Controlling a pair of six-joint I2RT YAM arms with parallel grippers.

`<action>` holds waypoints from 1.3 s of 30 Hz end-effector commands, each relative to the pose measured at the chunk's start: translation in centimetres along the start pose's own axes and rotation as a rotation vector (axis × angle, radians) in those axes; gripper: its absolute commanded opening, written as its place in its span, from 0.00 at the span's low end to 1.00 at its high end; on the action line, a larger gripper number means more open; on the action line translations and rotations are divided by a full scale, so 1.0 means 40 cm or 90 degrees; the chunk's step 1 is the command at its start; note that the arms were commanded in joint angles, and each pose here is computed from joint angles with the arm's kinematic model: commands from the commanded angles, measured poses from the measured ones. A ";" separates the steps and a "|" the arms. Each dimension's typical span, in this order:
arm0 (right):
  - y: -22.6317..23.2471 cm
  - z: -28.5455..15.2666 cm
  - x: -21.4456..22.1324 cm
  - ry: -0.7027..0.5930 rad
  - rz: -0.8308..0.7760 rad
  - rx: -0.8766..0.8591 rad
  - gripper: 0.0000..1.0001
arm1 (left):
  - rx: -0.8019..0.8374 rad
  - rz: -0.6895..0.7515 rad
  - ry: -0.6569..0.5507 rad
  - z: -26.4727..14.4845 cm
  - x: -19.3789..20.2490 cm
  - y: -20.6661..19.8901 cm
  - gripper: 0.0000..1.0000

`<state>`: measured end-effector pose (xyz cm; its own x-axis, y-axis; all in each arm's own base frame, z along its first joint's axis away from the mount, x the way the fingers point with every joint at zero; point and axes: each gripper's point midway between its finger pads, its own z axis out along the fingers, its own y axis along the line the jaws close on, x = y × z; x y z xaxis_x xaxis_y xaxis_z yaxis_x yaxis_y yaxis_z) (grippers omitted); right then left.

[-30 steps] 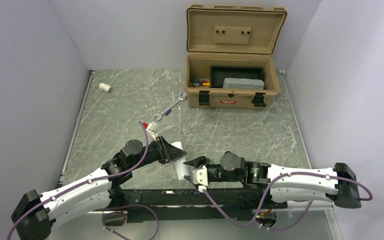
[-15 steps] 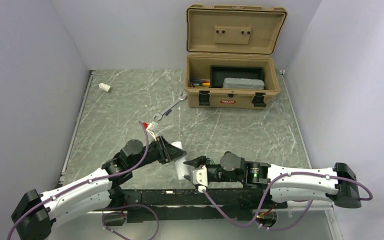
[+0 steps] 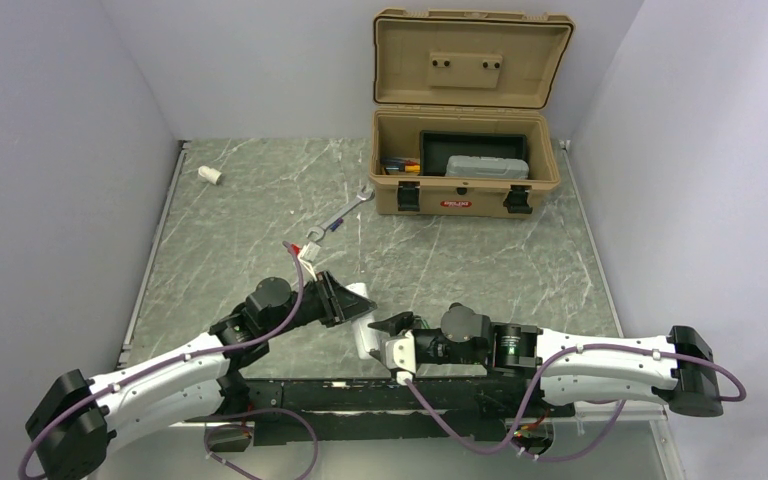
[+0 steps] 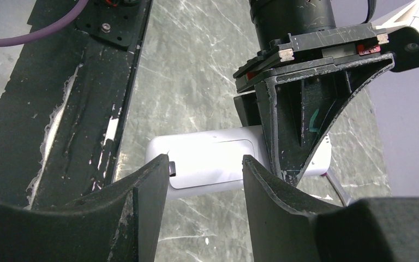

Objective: Load the batteries into the remote control

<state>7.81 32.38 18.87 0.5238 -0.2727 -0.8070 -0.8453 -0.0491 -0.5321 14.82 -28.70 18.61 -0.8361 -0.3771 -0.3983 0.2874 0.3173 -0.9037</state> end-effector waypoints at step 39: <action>-0.049 -0.024 -0.069 -0.039 -0.007 0.032 0.53 | 0.069 -0.010 -0.010 0.004 -0.015 -0.061 0.00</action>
<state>7.69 31.88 19.39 0.5259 -0.2679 -0.8072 -0.8439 -0.0462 -0.5345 14.89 -28.91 18.64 -0.8378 -0.3802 -0.3918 0.2862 0.3052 -0.9083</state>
